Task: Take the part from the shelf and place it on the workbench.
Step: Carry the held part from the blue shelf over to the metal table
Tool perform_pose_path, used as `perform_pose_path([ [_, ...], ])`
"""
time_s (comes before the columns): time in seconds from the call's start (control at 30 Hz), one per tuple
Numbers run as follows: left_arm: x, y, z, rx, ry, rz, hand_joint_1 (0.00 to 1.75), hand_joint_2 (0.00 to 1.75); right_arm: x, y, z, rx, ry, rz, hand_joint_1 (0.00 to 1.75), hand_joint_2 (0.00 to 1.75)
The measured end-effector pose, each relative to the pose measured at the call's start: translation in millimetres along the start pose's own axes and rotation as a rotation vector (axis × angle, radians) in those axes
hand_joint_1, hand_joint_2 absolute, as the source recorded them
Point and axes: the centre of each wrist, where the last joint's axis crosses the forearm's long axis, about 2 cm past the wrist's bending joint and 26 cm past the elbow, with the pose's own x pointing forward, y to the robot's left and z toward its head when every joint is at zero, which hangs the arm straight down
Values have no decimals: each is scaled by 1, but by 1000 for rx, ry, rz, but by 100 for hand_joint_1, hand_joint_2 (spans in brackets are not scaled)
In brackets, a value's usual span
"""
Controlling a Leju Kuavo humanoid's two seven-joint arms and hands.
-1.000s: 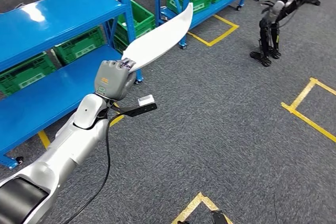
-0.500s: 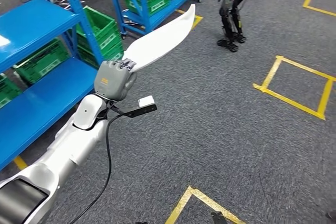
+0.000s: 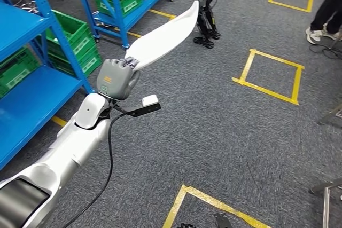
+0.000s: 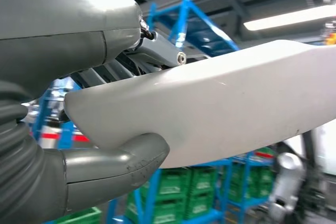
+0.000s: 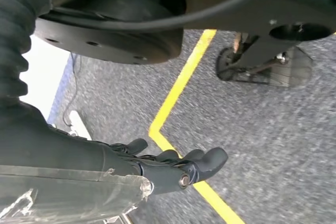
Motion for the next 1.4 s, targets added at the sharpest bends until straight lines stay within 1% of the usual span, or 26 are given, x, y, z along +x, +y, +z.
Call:
perform_pose_path([
  [0.33, -3, 8, -12, 11, -12, -16, 175, 175, -1, 0, 0, -2, 3, 3, 0, 175],
  [0.5, -3, 6, -10, -1, -10, -17, 175, 175, -1, 0, 0, -2, 3, 3, 0, 175],
  [0.67, -4, 9, -14, 6, -13, -21, 175, 175, 1, 0, 0, -2, 0, 2, 0, 175],
  [0.83, 0, 9, -17, 9, -17, -13, 175, 175, 0, 0, 0, -3, 1, 2, 0, 175],
  [1.4, -1, 7, -14, -5, -13, -11, 175, 175, -2, 0, 0, -5, 4, 2, 0, 175],
])
